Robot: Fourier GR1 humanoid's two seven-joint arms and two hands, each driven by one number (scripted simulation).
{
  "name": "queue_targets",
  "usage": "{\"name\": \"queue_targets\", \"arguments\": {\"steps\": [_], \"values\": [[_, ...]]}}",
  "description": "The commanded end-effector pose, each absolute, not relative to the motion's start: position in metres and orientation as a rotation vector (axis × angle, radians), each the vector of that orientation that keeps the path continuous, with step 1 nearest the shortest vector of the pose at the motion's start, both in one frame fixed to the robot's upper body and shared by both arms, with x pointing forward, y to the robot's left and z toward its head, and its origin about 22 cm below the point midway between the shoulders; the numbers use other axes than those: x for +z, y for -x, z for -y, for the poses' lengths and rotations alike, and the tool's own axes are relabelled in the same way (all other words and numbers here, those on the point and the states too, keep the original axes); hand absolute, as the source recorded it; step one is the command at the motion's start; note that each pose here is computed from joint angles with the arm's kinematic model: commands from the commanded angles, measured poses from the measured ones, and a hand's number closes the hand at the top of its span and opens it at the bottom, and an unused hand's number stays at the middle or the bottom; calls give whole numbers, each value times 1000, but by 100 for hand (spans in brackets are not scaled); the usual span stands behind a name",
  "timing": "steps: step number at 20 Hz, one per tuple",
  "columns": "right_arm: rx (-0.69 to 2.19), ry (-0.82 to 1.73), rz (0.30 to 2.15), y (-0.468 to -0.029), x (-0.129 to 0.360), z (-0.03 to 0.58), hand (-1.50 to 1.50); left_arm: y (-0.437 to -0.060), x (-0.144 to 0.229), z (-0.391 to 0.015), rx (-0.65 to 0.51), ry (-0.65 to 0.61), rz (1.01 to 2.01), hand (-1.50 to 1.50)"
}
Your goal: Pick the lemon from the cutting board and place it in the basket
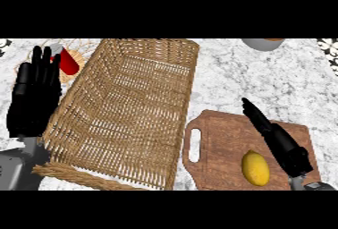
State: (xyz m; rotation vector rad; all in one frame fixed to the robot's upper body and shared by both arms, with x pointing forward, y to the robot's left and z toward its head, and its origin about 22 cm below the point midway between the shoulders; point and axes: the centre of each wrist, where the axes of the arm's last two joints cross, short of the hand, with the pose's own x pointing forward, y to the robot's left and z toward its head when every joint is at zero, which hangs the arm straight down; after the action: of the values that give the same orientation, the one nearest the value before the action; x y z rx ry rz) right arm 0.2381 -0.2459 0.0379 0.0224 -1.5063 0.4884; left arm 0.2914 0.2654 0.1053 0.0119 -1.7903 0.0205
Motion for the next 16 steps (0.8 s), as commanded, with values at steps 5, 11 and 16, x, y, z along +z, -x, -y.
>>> {"name": "queue_targets", "arguments": {"steps": [5, 11, 16], "values": [[303, -200, 1676, -262, 83, 187, 150, -290, 96, -285, -293, -282, 1791, 0], [-82, -251, 1776, -227, 85, 94, -150, -285, 76, -297, -366, -282, 1714, 0], [30, 161, 1866, -249, 105, 92, -150, -284, 73, -292, -373, -309, 1706, 0]]}}
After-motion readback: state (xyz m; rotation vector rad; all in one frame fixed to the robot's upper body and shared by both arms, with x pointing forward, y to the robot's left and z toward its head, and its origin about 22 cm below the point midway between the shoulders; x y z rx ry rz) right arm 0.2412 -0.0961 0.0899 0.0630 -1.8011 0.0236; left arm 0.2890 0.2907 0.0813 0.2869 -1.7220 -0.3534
